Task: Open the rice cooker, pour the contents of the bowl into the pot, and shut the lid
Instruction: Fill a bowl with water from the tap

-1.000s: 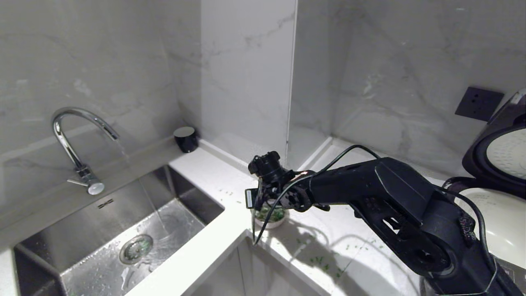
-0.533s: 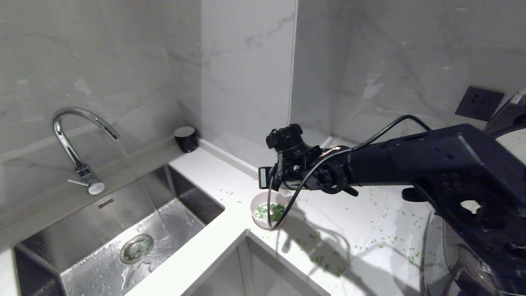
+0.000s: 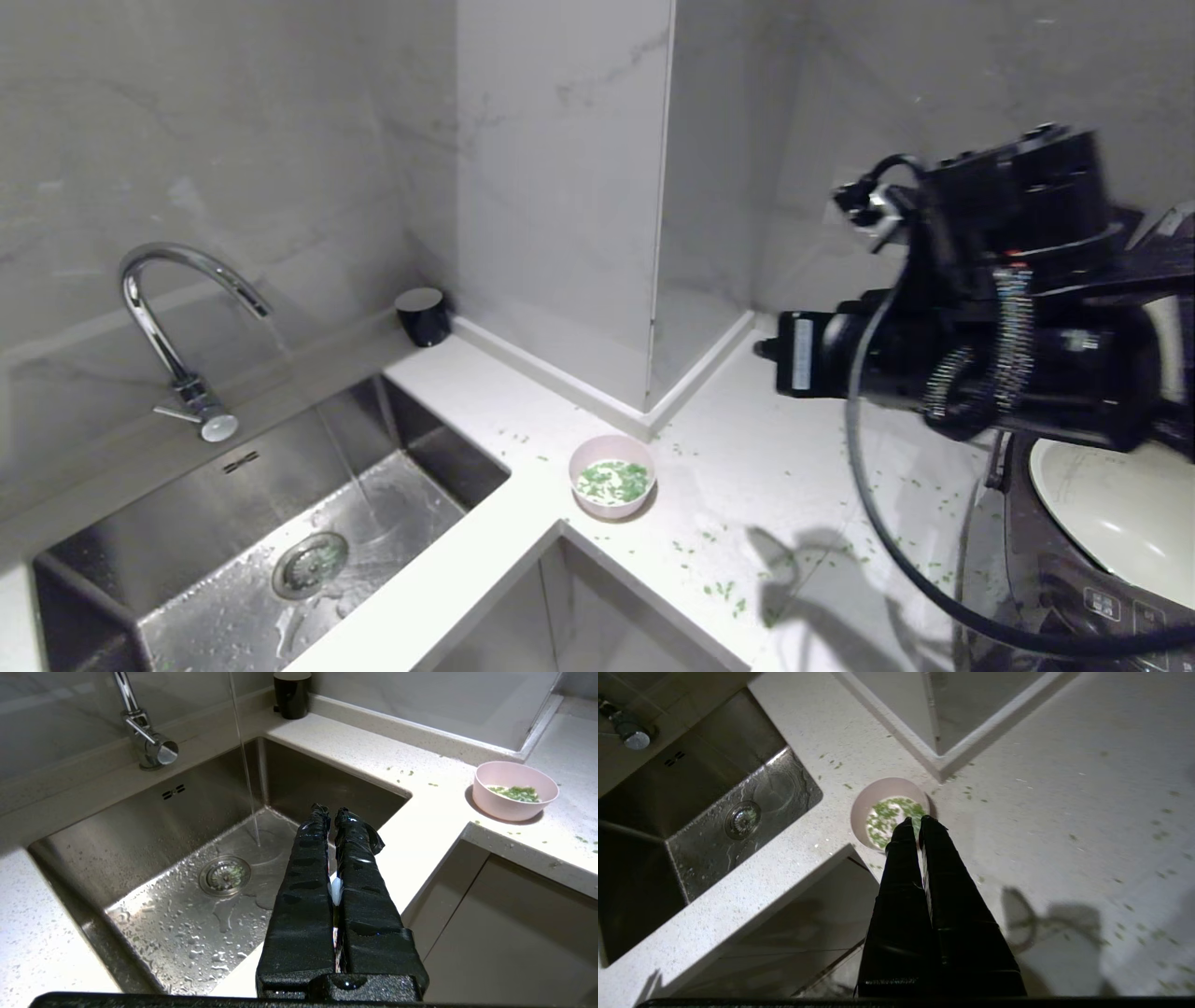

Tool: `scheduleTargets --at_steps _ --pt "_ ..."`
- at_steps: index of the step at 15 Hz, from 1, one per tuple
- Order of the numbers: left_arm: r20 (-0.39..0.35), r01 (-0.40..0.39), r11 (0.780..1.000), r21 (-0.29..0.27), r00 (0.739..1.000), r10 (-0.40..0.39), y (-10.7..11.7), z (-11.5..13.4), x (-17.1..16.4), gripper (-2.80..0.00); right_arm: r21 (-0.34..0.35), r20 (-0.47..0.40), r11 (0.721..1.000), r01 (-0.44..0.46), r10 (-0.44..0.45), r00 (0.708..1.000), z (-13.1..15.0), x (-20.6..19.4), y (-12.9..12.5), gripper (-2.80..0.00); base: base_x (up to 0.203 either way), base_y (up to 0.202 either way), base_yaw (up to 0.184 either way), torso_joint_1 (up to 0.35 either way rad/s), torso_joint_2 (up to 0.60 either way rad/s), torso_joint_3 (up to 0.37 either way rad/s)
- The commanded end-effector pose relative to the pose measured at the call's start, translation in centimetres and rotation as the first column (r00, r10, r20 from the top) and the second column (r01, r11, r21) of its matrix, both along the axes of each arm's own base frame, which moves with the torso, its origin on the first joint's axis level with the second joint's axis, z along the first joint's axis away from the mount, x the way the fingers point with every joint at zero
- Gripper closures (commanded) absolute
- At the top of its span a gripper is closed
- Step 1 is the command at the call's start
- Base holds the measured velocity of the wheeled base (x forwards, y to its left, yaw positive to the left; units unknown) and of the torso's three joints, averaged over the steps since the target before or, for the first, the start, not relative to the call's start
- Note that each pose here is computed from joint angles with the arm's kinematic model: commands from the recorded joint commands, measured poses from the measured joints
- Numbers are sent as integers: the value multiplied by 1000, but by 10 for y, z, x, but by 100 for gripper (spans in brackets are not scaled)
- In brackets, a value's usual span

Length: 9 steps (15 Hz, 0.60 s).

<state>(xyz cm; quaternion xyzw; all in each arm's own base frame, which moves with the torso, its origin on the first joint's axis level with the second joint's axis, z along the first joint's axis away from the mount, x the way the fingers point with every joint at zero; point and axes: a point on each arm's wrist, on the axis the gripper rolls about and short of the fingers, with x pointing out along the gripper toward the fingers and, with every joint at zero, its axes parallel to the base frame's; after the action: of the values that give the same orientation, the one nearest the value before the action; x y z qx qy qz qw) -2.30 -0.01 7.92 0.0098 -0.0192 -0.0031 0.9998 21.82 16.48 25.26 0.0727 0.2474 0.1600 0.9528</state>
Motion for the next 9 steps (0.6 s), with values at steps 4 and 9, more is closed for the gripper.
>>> scheduleTargets --at_steps 4,9 --pt "-12 0 1000 0 1000 0 0 -3 1 0 20 172 986 168 -169 970 38 -129 -113 0 0 0 0 0 0 0" --pt "-12 0 1000 0 1000 0 0 -3 1 0 -112 382 829 547 -473 794 30 -206 -173 0 0 0 0 0 0 0"
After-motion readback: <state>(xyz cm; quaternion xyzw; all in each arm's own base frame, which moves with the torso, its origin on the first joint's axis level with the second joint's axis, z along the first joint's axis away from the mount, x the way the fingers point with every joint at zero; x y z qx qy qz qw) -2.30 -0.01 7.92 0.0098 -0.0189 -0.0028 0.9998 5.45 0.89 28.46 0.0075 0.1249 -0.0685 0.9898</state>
